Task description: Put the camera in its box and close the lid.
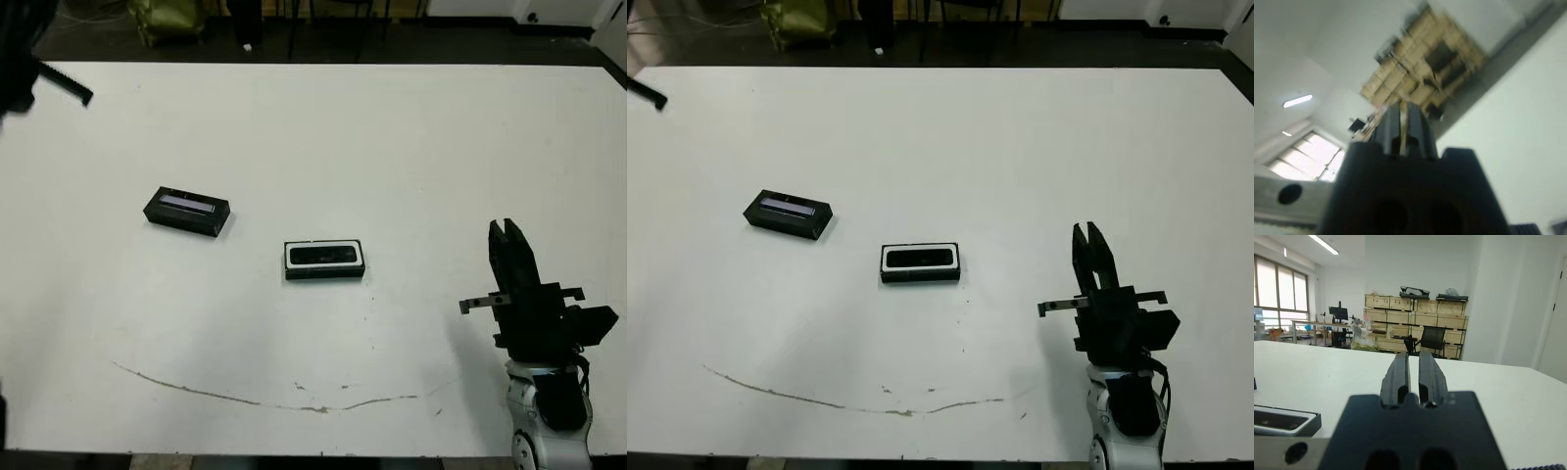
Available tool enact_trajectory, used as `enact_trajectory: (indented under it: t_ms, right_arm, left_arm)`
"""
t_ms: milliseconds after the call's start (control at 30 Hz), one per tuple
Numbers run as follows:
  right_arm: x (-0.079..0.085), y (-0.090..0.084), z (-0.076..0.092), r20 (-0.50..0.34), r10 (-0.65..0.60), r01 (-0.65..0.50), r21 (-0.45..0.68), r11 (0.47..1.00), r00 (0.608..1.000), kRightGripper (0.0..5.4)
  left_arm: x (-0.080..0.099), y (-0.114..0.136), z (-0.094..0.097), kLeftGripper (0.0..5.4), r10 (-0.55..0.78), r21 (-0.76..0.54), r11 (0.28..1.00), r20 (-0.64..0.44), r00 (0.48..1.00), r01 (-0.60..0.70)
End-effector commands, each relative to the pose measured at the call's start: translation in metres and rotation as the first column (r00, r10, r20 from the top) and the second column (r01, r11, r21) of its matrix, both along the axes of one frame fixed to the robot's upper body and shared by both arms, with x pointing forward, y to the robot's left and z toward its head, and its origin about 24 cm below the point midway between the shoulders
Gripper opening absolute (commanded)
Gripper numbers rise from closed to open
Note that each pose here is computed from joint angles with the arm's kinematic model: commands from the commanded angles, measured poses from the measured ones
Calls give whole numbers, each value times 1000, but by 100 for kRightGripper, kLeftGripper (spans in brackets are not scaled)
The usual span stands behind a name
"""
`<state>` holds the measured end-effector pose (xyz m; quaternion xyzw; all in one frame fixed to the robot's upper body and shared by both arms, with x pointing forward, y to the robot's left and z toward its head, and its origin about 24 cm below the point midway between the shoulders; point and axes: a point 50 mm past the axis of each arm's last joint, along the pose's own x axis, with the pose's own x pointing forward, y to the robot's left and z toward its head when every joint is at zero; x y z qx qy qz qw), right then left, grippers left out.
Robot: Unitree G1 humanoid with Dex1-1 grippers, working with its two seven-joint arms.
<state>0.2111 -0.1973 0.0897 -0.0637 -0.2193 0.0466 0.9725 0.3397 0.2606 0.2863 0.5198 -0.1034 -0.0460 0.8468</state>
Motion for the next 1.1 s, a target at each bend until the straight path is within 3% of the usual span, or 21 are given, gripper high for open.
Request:
enact_trajectory:
  t_ms: [33,267,533,700,867,1100]
  right_arm:
    - [-1,-6,-3,-35,-11,12,7,1000,999,1]
    - [2,-12,-5,-57,-3,3,-2,1000,998,1]
    - [0,-14,-5,-38,-21,23,58,998,999,1]
    - [-1,-15,-6,-35,-23,26,68,997,999,1]
    - [-2,-17,-8,-40,-20,23,68,997,999,1]
    - [-5,-18,-10,-52,-20,24,77,997,998,1]
  left_arm:
    - [24,3,-15,0,61,99,994,-123,991,-49]
    - [61,-13,-59,0,95,108,991,-215,972,-73]
    - [72,-34,-105,0,121,250,967,-257,959,-55]
    - [71,-44,-130,0,115,481,876,-258,959,24]
    - [66,-51,-158,0,109,631,765,-319,941,126]
    - [56,-56,-187,0,86,723,643,-398,913,254]
